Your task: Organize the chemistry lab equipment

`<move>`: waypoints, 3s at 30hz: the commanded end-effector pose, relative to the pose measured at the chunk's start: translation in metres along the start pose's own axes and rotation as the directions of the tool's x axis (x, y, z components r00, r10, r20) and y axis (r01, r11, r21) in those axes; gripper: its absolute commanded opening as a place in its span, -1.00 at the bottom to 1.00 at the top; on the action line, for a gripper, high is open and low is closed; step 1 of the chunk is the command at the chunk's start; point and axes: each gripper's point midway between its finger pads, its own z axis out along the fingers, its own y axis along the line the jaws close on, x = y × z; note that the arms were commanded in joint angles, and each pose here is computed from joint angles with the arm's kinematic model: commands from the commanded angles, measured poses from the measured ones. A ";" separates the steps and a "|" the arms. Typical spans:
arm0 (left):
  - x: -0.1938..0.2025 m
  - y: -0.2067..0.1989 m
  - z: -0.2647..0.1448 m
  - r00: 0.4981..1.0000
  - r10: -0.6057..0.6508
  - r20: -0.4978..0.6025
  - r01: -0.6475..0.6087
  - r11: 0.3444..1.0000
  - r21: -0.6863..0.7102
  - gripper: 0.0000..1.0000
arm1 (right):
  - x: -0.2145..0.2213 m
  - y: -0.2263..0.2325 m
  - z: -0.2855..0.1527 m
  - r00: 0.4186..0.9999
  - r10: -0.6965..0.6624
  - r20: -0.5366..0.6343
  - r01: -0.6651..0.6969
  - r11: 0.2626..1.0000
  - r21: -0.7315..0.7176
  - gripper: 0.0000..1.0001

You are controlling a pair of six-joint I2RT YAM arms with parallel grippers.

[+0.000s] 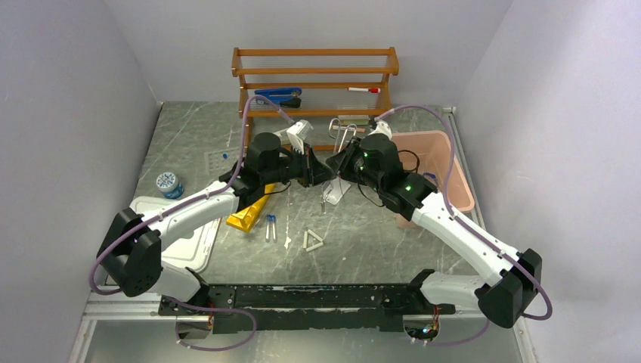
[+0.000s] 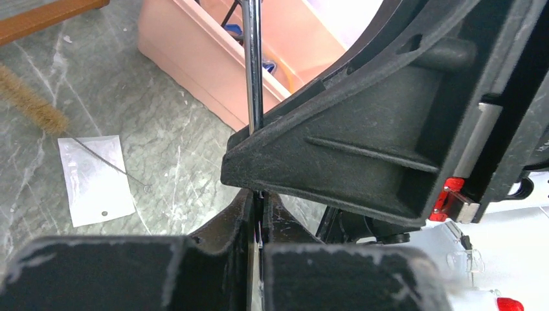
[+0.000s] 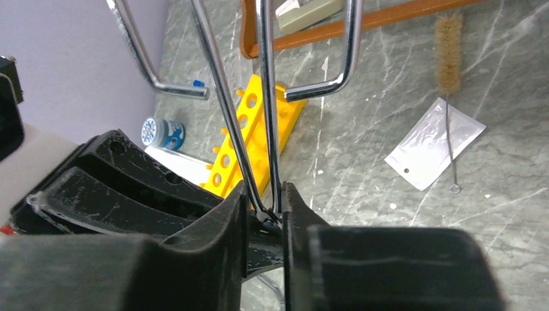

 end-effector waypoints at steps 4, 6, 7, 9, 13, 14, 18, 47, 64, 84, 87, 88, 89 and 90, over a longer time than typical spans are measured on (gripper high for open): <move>-0.019 -0.020 -0.014 0.998 0.045 0.053 -0.047 0.998 0.031 -0.36 | -0.015 0.003 0.005 0.999 -0.013 0.031 0.013 1.000 0.006 -0.96; -0.022 -0.016 -0.018 0.997 0.043 0.063 -0.042 0.999 -0.008 0.14 | -0.024 -0.001 0.005 0.997 -0.059 0.044 0.057 0.998 0.032 -1.00; -0.025 -0.015 -0.021 0.996 0.046 0.071 -0.045 0.999 -0.024 0.25 | -0.031 -0.003 0.004 0.995 -0.084 0.053 0.082 0.996 0.046 -1.00; -0.030 -0.013 -0.029 0.994 0.064 0.085 -0.060 0.997 -0.048 0.41 | -0.047 -0.008 0.000 0.986 -0.147 0.078 0.141 0.987 0.082 -1.00; -0.040 -0.010 -0.047 0.990 0.100 0.103 -0.090 0.991 -0.096 0.55 | -0.085 -0.033 -0.015 0.954 -0.278 0.108 0.252 0.946 0.206 -1.00; -0.041 -0.010 -0.050 0.989 0.107 0.103 -0.096 0.989 -0.109 0.55 | -0.095 -0.043 -0.019 0.945 -0.310 0.109 0.277 0.930 0.243 -1.00; -0.036 -0.004 -0.062 0.988 0.125 0.086 -0.111 0.982 -0.153 0.56 | -0.134 -0.097 -0.042 0.905 -0.420 0.072 0.350 0.829 0.436 -1.00; 0.026 0.016 -0.067 0.998 0.034 -0.056 -0.042 0.988 -0.150 0.52 | -0.110 -0.360 -0.024 0.772 -0.399 -0.494 0.635 0.496 0.592 -1.00; 0.028 0.019 -0.060 0.998 0.019 -0.063 -0.028 0.989 -0.148 0.46 | -0.060 -0.393 -0.001 0.731 -0.334 -0.595 0.661 0.565 0.495 -0.77; 0.027 0.023 -0.059 0.997 0.026 -0.078 -0.039 0.985 -0.169 0.47 | -0.137 -0.351 -0.040 0.832 -0.363 -0.419 0.553 0.489 0.674 -0.14; 0.027 0.024 -0.060 0.997 0.024 -0.075 -0.037 0.983 -0.182 0.47 | -0.160 -0.327 -0.046 0.871 -0.363 -0.330 0.484 0.529 0.697 -0.14; 0.026 0.026 -0.061 0.997 0.020 -0.071 -0.034 0.981 -0.192 0.47 | -0.167 -0.315 -0.046 0.884 -0.361 -0.296 0.458 0.550 0.698 -0.13; 0.026 0.028 -0.061 0.998 0.014 -0.068 -0.028 0.978 -0.206 0.48 | -0.170 -0.303 -0.045 0.891 -0.362 -0.276 0.445 0.571 0.689 -0.13; 0.026 0.031 -0.062 0.998 0.009 -0.063 -0.023 0.975 -0.220 0.48 | -0.173 -0.290 -0.043 0.897 -0.364 -0.252 0.432 0.590 0.683 -0.12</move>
